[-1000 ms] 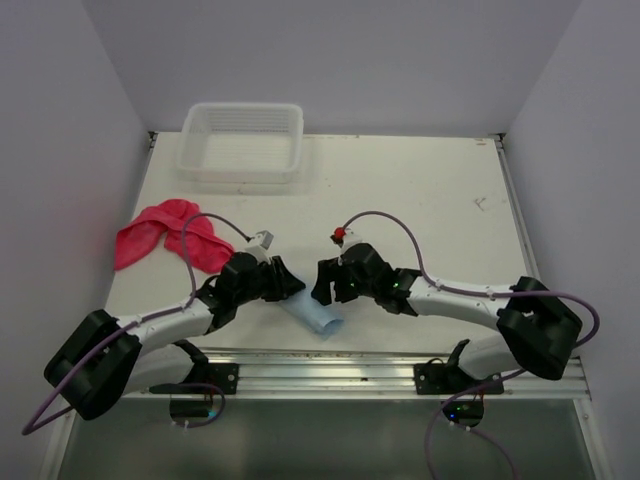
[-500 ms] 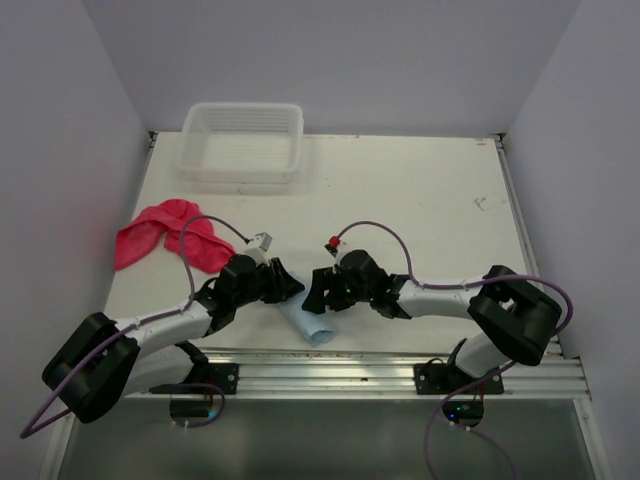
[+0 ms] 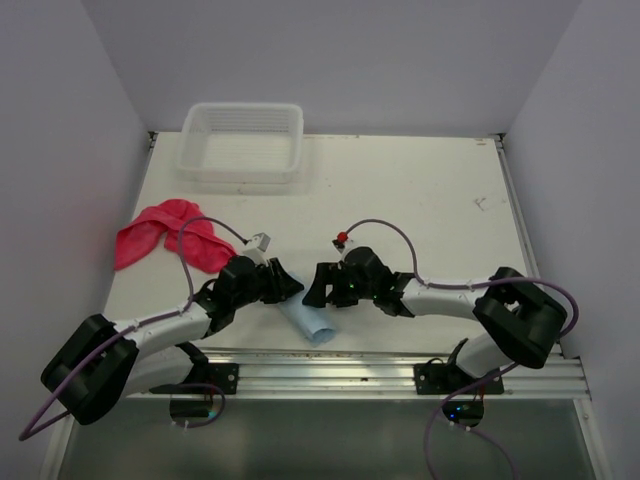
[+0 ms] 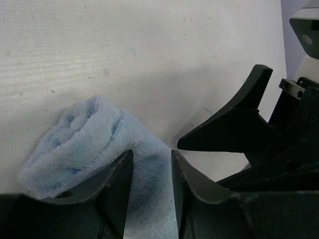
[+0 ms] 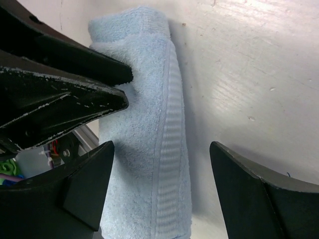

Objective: Roll the towels
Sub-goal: Place the rolled towel into the container

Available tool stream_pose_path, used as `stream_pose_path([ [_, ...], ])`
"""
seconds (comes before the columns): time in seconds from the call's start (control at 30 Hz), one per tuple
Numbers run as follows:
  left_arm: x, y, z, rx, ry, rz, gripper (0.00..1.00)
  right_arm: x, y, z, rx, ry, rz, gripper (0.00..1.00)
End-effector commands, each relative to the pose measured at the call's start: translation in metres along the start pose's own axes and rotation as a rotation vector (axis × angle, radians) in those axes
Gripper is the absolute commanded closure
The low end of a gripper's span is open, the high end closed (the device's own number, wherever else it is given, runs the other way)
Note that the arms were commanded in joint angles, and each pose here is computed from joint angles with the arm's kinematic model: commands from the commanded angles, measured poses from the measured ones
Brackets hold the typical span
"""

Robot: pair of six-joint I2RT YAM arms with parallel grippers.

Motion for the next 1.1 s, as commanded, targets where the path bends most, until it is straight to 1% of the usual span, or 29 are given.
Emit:
stream_pose_path([
  [0.0,0.009,0.019,-0.003,-0.091,0.013,-0.002,0.59,-0.006,0.005,-0.004,-0.039,-0.015,0.062,0.18],
  [0.23,0.009,0.019,-0.003,-0.094,0.013,-0.004,0.59,-0.003,0.007,0.000,-0.083,-0.011,0.095,0.17],
  [0.4,0.009,0.019,-0.003,-0.096,0.010,-0.005,0.59,0.002,0.009,0.005,-0.135,0.018,0.115,0.17],
  [0.5,0.008,0.019,-0.003,-0.092,0.008,-0.004,0.59,0.009,0.002,0.010,-0.105,0.042,0.107,0.17],
  [0.6,0.008,0.018,-0.003,-0.092,0.008,-0.004,0.59,0.018,-0.003,0.015,-0.096,0.073,0.106,0.18],
  [0.77,0.008,0.020,-0.004,-0.102,0.000,-0.006,0.59,0.029,0.003,0.022,-0.117,0.119,0.091,0.21],
  [0.9,0.008,0.022,-0.006,-0.106,-0.026,-0.027,0.59,0.035,0.008,0.025,-0.119,0.142,0.062,0.28],
  [1.0,0.007,0.024,-0.007,-0.113,-0.040,-0.031,0.59,0.037,0.008,0.025,-0.097,0.144,0.027,0.40],
  [1.03,0.007,0.023,-0.007,-0.113,-0.044,-0.030,0.59,0.037,0.009,0.024,-0.096,0.137,0.023,0.49],
  [1.07,0.006,0.022,-0.007,-0.107,-0.043,-0.029,0.59,0.036,0.010,0.023,-0.096,0.129,0.014,0.53],
])
Point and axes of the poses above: each gripper's point midway between its finger pads, its own z axis out along the fingers, its own y axis along the line the jaws close on, x = y × z, the point moved 8 cm from there along -z, back along the fingers, and after that the axes turned 13 degrees about -z, right-handed, at the moved point
